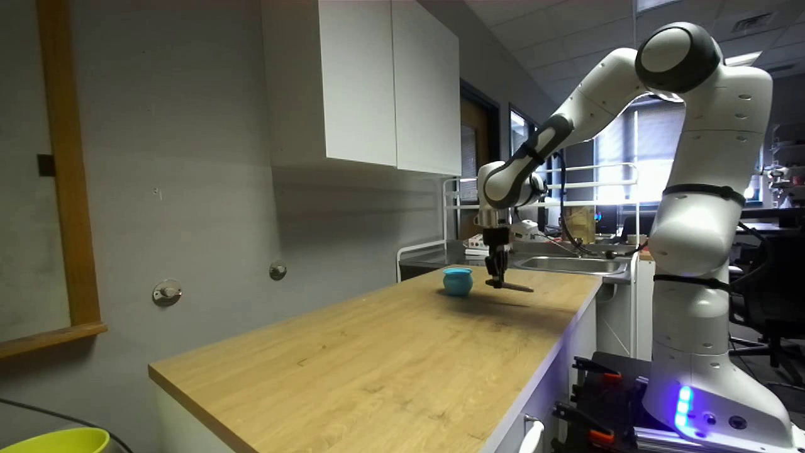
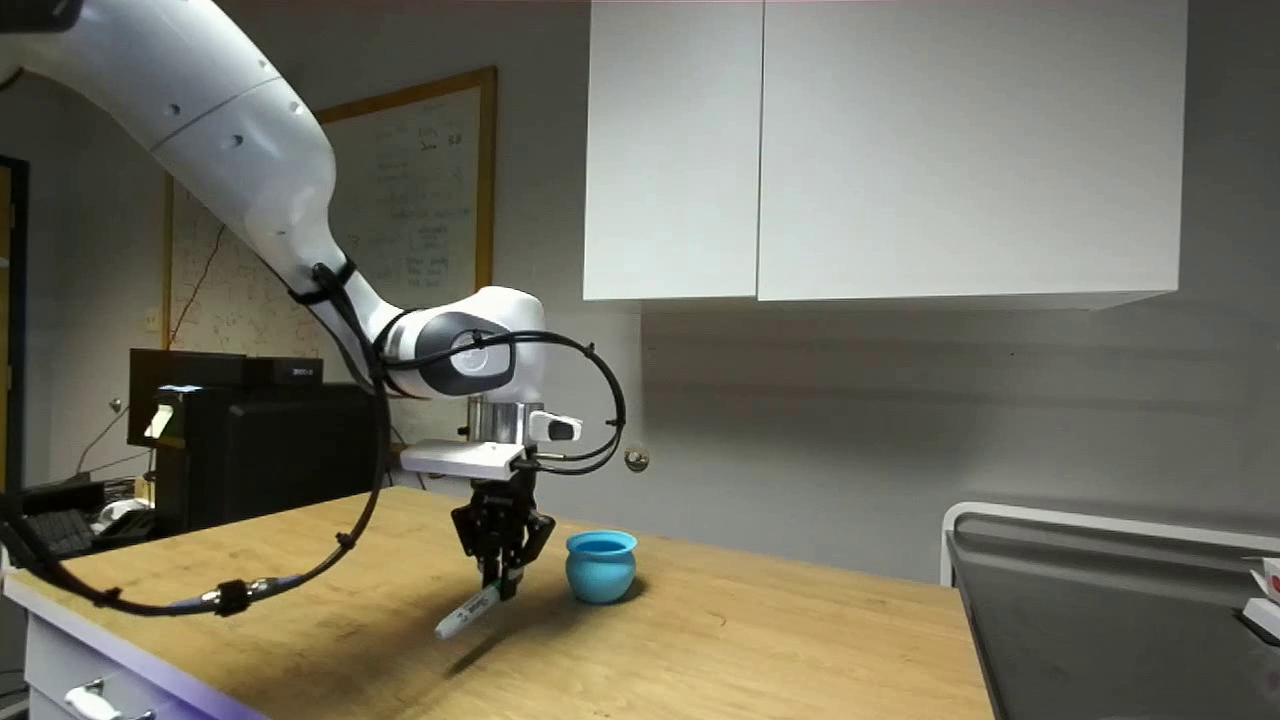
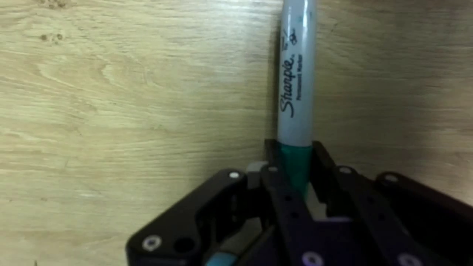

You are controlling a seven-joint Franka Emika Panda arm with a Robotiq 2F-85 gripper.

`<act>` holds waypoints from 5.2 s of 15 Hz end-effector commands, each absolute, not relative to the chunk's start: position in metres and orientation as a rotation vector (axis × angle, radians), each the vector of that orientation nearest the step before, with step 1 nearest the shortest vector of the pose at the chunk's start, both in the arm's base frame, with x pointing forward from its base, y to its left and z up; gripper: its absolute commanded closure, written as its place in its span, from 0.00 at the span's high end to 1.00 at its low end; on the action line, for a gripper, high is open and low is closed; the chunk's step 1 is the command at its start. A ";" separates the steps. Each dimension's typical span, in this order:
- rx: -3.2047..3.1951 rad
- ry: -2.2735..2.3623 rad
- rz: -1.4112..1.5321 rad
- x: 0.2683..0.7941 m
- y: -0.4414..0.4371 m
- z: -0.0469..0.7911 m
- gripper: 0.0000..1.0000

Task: Put the pen in the bowl

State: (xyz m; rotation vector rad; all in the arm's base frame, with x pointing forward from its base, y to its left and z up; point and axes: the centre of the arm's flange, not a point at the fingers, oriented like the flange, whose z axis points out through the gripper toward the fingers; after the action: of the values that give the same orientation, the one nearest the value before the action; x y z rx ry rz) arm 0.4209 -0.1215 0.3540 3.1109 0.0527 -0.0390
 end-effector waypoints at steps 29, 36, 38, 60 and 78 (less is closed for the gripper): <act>2.662 -0.418 0.846 0.566 -0.092 0.422 0.08; 2.630 -0.434 0.819 0.586 -0.113 0.393 0.08; 2.624 -0.443 0.815 0.589 -0.119 0.387 0.08; 2.570 -0.604 0.896 0.559 -0.119 0.378 0.18; 2.825 -0.528 0.680 0.455 -0.082 0.444 1.00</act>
State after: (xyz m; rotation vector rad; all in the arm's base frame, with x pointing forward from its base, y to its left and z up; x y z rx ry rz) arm 0.4833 -0.0903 0.4208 2.7029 -0.6153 0.8158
